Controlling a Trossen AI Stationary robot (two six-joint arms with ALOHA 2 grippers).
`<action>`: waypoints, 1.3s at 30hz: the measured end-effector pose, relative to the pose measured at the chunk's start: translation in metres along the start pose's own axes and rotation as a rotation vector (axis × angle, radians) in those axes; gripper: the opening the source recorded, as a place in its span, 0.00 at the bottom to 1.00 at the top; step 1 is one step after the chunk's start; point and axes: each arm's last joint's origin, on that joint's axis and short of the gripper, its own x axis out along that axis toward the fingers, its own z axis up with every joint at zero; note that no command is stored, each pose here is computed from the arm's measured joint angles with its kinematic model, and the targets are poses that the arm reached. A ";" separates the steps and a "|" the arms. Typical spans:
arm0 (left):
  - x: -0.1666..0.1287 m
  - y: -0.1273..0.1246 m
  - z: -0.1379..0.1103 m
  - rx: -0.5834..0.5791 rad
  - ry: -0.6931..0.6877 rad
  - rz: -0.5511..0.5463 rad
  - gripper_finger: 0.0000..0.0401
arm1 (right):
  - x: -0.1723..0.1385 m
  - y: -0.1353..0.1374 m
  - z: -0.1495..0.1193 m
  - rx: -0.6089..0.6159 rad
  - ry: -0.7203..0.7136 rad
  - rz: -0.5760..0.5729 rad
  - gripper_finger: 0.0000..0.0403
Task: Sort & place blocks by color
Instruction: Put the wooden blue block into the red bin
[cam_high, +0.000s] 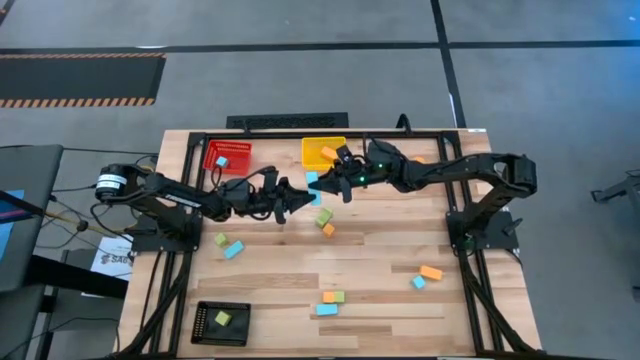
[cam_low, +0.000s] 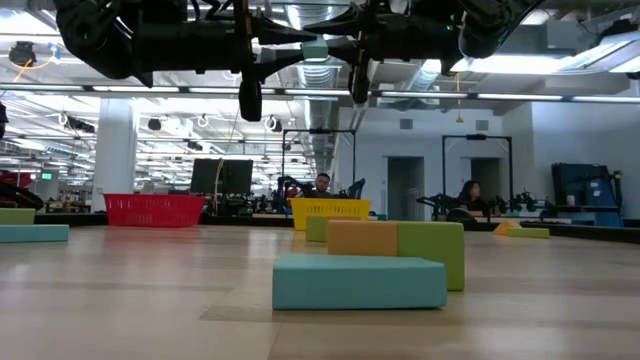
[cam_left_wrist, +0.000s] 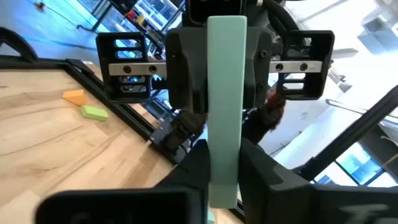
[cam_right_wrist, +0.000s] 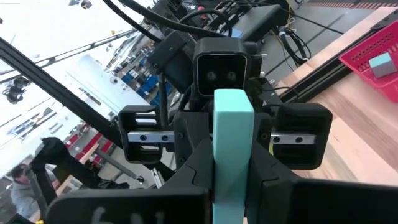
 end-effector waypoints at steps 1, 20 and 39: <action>0.000 0.000 0.000 0.001 0.000 0.000 0.06 | 0.000 0.001 -0.001 0.000 0.002 0.003 0.11; -0.015 0.003 0.016 0.061 0.147 0.095 0.07 | -0.009 -0.016 0.013 -0.064 -0.004 -0.021 0.55; -0.116 0.025 0.097 0.054 0.365 1.072 0.07 | -0.020 -0.031 0.025 -0.032 0.031 0.001 0.70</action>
